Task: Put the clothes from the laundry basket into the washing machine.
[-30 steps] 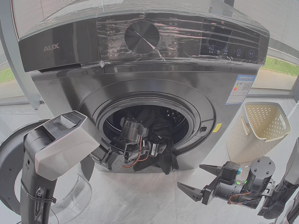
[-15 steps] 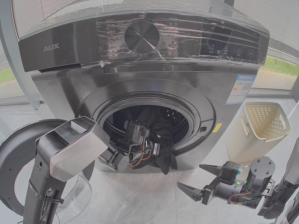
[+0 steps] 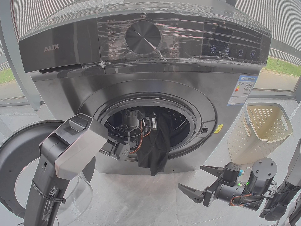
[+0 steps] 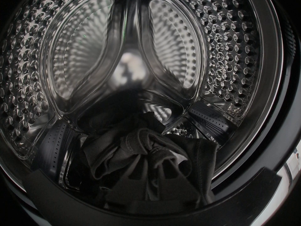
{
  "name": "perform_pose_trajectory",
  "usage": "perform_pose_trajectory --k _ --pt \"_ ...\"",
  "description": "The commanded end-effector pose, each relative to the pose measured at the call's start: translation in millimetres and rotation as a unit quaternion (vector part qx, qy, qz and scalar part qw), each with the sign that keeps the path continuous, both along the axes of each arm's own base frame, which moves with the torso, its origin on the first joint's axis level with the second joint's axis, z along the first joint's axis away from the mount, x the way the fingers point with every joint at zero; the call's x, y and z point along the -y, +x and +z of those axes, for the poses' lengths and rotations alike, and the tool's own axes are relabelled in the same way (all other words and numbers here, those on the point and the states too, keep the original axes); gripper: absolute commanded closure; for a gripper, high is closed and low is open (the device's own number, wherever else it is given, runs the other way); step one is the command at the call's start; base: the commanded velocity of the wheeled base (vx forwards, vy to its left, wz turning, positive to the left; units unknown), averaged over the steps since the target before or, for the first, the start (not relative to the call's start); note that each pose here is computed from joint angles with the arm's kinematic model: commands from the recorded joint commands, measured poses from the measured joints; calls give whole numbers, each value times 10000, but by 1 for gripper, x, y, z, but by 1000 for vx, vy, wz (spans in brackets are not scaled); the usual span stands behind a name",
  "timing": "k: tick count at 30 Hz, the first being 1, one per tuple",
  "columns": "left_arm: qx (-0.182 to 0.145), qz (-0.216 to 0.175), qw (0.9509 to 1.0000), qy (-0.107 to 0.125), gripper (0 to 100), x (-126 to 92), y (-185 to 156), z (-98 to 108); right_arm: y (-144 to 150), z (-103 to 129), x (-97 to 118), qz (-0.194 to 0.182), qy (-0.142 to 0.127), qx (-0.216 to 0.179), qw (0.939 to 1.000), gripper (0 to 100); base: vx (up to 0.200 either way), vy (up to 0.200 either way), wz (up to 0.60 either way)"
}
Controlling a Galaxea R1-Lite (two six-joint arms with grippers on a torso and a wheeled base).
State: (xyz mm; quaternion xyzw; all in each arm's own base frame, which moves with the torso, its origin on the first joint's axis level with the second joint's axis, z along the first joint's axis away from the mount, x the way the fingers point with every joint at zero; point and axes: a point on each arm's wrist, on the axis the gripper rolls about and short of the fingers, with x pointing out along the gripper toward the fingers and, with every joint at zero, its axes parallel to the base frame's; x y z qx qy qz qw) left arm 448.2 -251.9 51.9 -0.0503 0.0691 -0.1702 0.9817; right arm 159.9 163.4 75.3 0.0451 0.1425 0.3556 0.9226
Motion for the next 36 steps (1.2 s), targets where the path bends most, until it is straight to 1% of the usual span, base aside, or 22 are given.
perform_pose_trajectory --k 1,3,5,6,7,8,9,11,13,15,16,19,21,26,30,35,36 --pt "-40 27 10000 11 0 -2 2 -6 0 0 0 7 2 -2 10000 0 0 0 0" --pt "-56 28 10000 12 0 -3 0 -5 0 0 0 7 2 -2 10000 0 0 0 0" --pt "-169 -17 9998 76 0 -2 -7 -6 0 0 0 -1 -5 -6 10000 0 0 0 0" --pt "-216 -33 9997 104 0 -3 -11 -3 0 0 0 -1 -5 -6 10000 0 0 0 0" --pt "-266 -116 9995 124 0 -3 -18 2 0 0 0 -1 -5 -6 10000 0 0 0 0" --pt "-372 -209 9989 189 0 -1 -26 2 0 0 0 -1 -5 -6 10000 0 0 0 0" --pt "-471 -316 9981 249 0 1 -34 2 0 0 0 -1 -5 -6 10000 0 0 0 0" --pt "-742 -593 9948 361 0 3 -50 0 0 -1 0 7 -9 -13 10000 0 0 0 0" --pt "-900 -801 9918 425 0 4 -62 -1 0 -1 0 7 -14 -18 10000 0 0 0 0" --pt "-1022 -906 9894 491 0 5 -68 -7 0 -1 0 -1 -21 -22 10000 0 0 0 0" --pt "-1022 -906 9894 491 0 5 -68 -7 0 -1 0 7 -14 -18 10000 0 0 0 0" --pt "-1096 -943 9879 566 0 6 -68 -17 -1 -1 0 15 -20 -23 10000 0 0 0 0" --pt "-1173 -944 9867 617 0 7 -66 -30 0 -1 0 7 -20 -23 10000 0 0 0 0" --pt "-1254 -931 9854 676 0 11 -58 -49 0 -1 0 7 -14 -18 10000 0 0 0 0" --pt "-1241 -899 9858 688 0 12 -49 -59 0 -1 0 5 -14 -28 10000 0 0 0 0" --pt "-1208 -857 9866 685 0 13 -45 -62 0 -1 0 5 -3 -18 10000 0 0 0 0" --pt "-1233 -842 9863 703 0 13 -45 -65 0 -1 0 7 -9 -13 10000 0 0 0 0"
